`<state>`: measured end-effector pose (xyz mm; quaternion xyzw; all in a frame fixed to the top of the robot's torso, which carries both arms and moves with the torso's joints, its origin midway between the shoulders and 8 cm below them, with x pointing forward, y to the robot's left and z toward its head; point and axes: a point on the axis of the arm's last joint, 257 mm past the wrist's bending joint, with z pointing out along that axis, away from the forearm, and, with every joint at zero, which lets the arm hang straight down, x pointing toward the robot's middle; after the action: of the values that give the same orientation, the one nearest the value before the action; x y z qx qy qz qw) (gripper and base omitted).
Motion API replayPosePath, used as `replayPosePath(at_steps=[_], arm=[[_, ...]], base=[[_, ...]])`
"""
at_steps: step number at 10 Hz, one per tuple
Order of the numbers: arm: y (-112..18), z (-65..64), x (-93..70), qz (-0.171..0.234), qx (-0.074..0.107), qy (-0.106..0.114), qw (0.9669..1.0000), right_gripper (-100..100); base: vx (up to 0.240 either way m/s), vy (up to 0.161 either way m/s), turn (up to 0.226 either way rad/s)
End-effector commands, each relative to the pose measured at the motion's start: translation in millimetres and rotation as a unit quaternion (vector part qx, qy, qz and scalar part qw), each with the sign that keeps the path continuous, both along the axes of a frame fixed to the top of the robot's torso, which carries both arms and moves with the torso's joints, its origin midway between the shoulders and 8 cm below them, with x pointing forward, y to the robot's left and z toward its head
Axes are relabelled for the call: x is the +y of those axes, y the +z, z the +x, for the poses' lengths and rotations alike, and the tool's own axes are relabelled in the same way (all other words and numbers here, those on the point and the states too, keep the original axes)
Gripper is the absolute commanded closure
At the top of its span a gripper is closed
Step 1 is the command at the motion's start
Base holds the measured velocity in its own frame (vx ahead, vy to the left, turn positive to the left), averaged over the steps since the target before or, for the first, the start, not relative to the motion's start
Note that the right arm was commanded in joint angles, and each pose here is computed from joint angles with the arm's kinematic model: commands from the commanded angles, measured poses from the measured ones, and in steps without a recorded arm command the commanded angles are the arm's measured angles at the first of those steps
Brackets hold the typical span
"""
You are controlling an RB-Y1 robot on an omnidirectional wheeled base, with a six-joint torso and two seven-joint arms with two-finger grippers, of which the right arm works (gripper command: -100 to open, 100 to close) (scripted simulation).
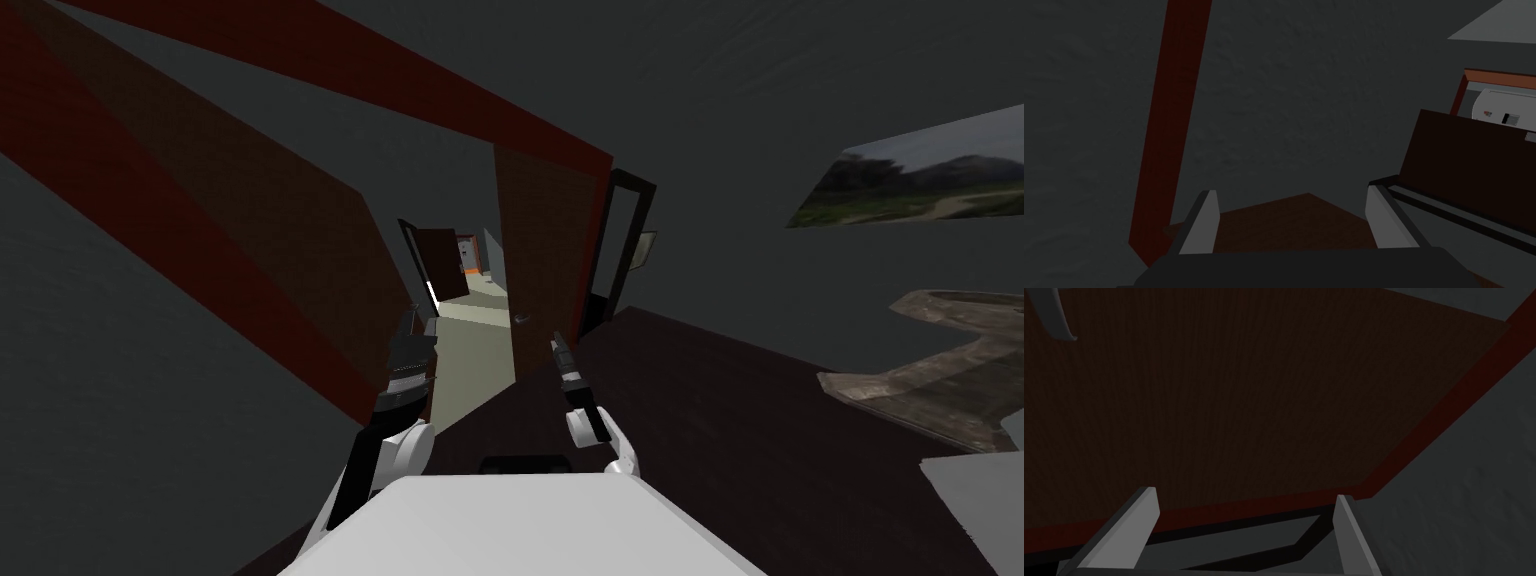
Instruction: Push the door open
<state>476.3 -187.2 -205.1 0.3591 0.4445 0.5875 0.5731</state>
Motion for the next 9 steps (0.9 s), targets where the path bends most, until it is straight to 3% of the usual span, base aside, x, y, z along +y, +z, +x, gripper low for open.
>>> replayPosePath(at_steps=[1, 9], arm=[[-10.6, 3.7, 6.8, 0.0, 0.008, 0.007, 0.9999, -100], [-77.5, 11.9, 36.8, 0.001, 0.067, 0.038, 0.997, -100]], base=[[0.063, -0.065, 0.086], [0.078, -0.059, 0.07]])
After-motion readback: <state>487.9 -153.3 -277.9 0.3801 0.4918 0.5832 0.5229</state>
